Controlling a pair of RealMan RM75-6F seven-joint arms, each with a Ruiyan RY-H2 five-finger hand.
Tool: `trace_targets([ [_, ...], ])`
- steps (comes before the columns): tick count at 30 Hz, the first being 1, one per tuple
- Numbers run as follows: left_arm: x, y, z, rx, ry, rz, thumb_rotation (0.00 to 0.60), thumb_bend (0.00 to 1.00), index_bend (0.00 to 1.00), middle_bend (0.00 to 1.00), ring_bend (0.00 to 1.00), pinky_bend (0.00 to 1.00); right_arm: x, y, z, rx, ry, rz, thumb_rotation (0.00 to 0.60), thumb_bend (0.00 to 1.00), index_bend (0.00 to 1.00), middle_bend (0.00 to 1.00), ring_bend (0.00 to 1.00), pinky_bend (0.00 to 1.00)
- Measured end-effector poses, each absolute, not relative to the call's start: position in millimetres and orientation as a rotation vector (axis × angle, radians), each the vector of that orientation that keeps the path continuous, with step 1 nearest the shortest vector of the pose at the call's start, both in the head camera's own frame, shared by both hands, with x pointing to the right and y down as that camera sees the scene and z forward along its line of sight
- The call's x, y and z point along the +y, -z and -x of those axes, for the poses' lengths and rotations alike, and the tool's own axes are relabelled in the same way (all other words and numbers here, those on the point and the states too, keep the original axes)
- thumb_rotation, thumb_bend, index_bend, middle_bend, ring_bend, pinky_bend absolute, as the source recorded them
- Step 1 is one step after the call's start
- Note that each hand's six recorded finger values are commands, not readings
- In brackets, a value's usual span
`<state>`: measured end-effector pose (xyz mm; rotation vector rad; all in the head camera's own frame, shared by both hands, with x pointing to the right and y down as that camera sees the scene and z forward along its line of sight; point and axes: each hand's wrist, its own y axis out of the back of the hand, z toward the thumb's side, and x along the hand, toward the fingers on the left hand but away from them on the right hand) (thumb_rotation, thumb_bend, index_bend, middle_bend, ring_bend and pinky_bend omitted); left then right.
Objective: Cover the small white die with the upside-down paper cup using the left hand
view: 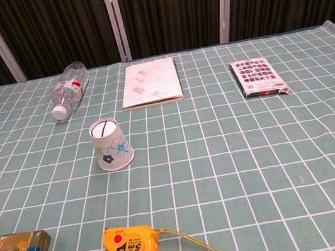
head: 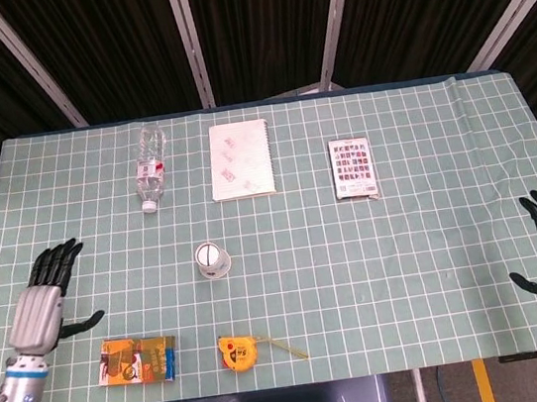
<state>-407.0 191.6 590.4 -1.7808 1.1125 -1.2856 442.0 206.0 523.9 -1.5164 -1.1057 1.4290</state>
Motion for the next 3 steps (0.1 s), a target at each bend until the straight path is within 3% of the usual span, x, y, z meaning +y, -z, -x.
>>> trace_targets([
  [3,203.9,-580.8,422.5,1.115,1.343,1.727,0.600,0.00,0.00,0.00,0.00,0.00,206.1,-524.1,-442.4,-1.104,-1.430,1.518,0.600,0.00,0.00,0.00,0.00,0.00],
])
